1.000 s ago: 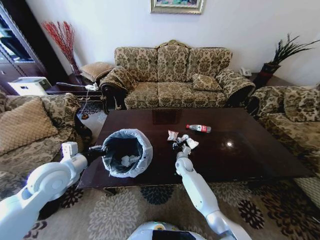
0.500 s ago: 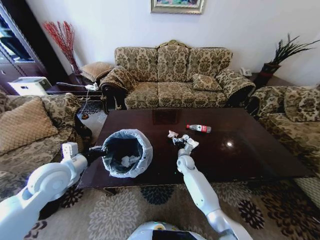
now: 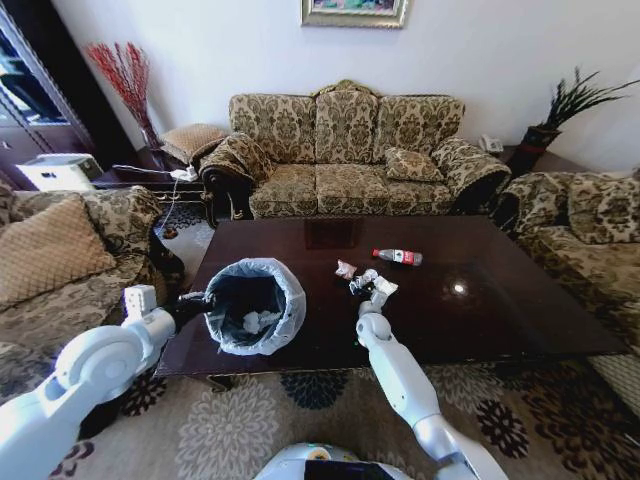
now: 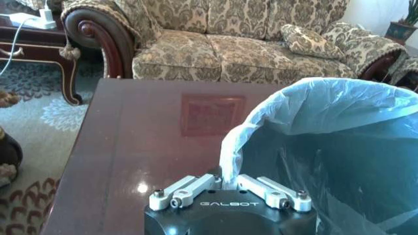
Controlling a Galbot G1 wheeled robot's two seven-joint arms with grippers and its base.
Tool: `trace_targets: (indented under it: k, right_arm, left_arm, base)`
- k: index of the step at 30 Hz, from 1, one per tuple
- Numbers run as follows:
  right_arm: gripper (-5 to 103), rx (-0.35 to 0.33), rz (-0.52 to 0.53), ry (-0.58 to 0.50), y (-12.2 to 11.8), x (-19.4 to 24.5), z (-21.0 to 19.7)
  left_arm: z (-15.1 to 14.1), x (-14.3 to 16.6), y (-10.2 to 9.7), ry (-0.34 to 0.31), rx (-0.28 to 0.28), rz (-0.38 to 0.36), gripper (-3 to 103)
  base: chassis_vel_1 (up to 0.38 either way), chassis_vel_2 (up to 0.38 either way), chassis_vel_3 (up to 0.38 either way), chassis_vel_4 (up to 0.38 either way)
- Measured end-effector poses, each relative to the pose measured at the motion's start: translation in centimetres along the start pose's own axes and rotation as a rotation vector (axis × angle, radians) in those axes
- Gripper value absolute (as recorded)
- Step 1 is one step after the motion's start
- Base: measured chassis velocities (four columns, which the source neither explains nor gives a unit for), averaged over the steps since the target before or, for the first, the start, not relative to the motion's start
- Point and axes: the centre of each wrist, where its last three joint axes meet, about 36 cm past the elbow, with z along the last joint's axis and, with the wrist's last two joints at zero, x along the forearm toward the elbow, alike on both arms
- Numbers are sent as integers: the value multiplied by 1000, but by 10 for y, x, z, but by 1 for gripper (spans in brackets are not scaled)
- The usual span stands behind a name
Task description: Move to the front of the table and place the trash on the table into the trash bin.
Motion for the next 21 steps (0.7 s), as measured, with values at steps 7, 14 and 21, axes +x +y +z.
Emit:
trace_targets:
  k: [7, 14, 21]
  right_arm:
    - [34, -14, -5, 8, 1, 0, -2]
    - [27, -24, -6, 11, 1, 2, -2]
    - [27, -37, -6, 10, -3, 11, -3]
  left_arm:
    - [1, 0, 1, -2, 2, -3, 0]
    - [1, 0, 1, -3, 3, -5, 0]
    - [0, 0, 1, -2, -4, -5, 0]
  base:
    - [0, 0, 0, 0]
    - [0, 0, 0, 0]
    - [0, 0, 0, 0]
